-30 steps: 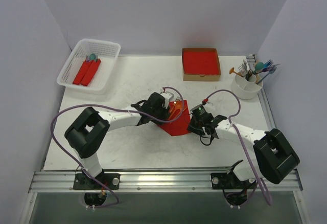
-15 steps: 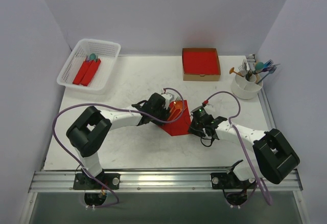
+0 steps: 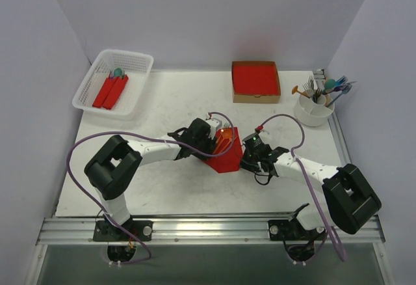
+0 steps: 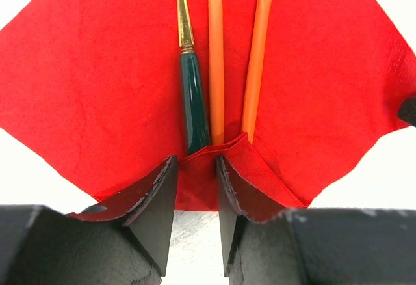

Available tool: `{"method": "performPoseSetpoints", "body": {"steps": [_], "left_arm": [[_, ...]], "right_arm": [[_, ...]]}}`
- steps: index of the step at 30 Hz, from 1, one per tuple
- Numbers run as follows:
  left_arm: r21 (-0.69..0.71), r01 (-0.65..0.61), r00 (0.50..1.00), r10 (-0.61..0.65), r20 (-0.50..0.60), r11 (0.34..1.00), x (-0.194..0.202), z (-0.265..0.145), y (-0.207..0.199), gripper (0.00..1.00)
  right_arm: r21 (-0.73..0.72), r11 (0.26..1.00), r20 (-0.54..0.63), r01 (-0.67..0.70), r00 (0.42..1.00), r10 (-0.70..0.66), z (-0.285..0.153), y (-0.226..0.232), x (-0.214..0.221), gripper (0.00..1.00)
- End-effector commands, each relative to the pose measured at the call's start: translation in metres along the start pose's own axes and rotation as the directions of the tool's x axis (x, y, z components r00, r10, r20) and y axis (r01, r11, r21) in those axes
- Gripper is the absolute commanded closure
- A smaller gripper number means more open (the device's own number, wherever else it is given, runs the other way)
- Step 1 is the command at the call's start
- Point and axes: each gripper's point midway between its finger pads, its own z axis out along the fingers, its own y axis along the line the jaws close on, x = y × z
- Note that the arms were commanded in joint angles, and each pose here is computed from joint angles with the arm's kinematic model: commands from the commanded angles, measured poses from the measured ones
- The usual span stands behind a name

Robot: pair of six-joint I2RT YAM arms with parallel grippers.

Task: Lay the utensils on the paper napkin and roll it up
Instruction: Roll the napkin at the center of the board.

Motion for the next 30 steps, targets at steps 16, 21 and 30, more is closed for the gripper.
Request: {"method": "performPoseSetpoints", "body": {"steps": [16,21,30], "left_arm": [[0.046,-0.017,0.998,0.015,0.063,0.999,-0.016,0.002,-0.011,0.61],[0.046,-0.011,0.998,0.008,0.065,0.999,-0.015,0.002,-0.011,0.60],[0.060,-0.021,0.997,0.016,0.081,0.998,-0.016,-0.008,-0.012,0.54]], "right_arm": [[-0.249,0.965,0.118,0.082,0.992,-0.054,-0.032,0.085,-0.056,1.00],[-0.259,0.961,0.130,0.095,0.990,-0.063,-0.034,0.088,-0.058,1.00],[-0.210,0.974,0.104,0.089,0.992,-0.068,-0.022,0.068,-0.048,1.00]]}}
